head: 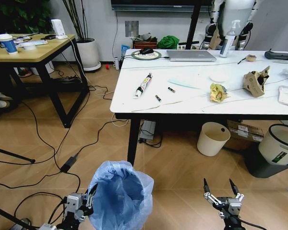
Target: Pick up the trash bin and place the trash from the table into it.
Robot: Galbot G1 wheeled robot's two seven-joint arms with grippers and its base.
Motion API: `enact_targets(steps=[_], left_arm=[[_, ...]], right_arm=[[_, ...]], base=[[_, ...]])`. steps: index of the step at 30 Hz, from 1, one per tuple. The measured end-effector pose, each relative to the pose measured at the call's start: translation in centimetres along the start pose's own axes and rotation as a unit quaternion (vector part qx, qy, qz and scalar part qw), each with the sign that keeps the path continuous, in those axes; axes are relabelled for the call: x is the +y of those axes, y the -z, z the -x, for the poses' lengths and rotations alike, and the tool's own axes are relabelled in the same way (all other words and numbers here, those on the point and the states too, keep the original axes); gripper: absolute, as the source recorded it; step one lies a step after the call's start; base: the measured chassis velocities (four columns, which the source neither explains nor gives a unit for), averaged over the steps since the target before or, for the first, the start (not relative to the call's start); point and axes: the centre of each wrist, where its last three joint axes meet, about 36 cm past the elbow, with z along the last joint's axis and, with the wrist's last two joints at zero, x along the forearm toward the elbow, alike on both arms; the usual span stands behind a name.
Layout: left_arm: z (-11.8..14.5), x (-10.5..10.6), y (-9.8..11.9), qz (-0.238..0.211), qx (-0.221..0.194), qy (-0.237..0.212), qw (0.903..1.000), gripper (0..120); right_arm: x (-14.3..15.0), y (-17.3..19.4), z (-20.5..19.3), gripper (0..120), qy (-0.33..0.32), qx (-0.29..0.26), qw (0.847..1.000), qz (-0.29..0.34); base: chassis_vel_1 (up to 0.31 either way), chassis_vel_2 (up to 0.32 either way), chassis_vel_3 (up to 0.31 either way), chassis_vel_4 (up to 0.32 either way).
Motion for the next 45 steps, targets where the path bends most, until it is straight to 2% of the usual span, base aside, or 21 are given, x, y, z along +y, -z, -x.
enact_targets(steps=[21,45], left_arm=[[0.0,-1.1,0.0,-0.016,-0.004,-0.025,0.9995,0],[0.3,-0.2,-0.2,-0.026,0.006,-0.017,0.9995,0]], right_arm=[[-0.6,0.5,-0.6,100,-0.005,-0.003,1.000,-0.009],[-0.7,0.9,-0.4,100,-0.004,-0.007,1.000,-0.013]], base=[[0.000,0.000,0.000,0.000],[0.000,0.000,0.000,0.000]])
